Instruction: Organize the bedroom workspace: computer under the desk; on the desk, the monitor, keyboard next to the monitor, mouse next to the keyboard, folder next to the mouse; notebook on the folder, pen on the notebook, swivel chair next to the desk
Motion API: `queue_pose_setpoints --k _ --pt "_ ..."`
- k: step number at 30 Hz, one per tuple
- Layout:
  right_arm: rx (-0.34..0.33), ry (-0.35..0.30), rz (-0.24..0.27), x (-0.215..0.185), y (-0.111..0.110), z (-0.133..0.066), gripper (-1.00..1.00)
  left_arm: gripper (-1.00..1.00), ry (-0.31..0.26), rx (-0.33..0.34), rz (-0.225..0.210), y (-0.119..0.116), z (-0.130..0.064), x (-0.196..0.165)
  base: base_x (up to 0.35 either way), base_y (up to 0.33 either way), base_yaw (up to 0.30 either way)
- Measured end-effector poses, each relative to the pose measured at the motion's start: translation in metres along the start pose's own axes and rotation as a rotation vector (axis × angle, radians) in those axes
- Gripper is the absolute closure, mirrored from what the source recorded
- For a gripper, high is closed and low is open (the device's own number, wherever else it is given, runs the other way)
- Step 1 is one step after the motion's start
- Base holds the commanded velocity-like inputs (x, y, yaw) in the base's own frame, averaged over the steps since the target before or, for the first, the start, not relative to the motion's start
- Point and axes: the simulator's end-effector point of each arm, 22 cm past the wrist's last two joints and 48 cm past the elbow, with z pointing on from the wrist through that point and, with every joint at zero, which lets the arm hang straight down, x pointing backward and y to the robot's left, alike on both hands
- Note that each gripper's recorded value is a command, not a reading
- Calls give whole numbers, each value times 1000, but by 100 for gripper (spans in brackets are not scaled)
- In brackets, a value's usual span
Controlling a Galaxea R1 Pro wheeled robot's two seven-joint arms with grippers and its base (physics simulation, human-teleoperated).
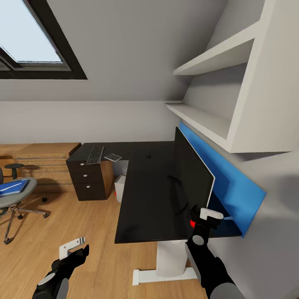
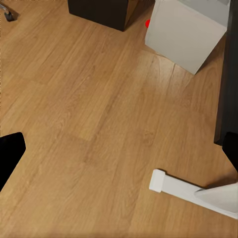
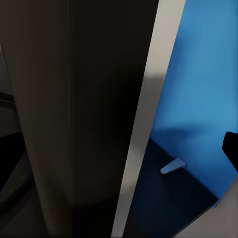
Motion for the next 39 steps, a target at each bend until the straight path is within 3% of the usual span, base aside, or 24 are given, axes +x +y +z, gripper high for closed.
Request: queue_pose_setpoints --k 13,17,18,24,39 --pt "-15 -13 15 -5 9 -4 -100 -100 -2 -15 -12 8 1 -2 -179 0 0" --pt "-49 -29 5 -10 23 -9 -100 -100 -1 -14 -11 8 0 -2 -89 -38 0" --pt "-83 -68 6 -18 32 -13 -100 -100 -4 -13 -10 7 0 -2 -3 -79 0" --pt "-146 -108 14 -25 39 -11 -100 -100 -3 -13 -11 7 0 -1 0 -14 0" --pt "-161 -104 10 -23 42 -10 -100 -100 3 -16 -13 9 1 0 -194 81 0"
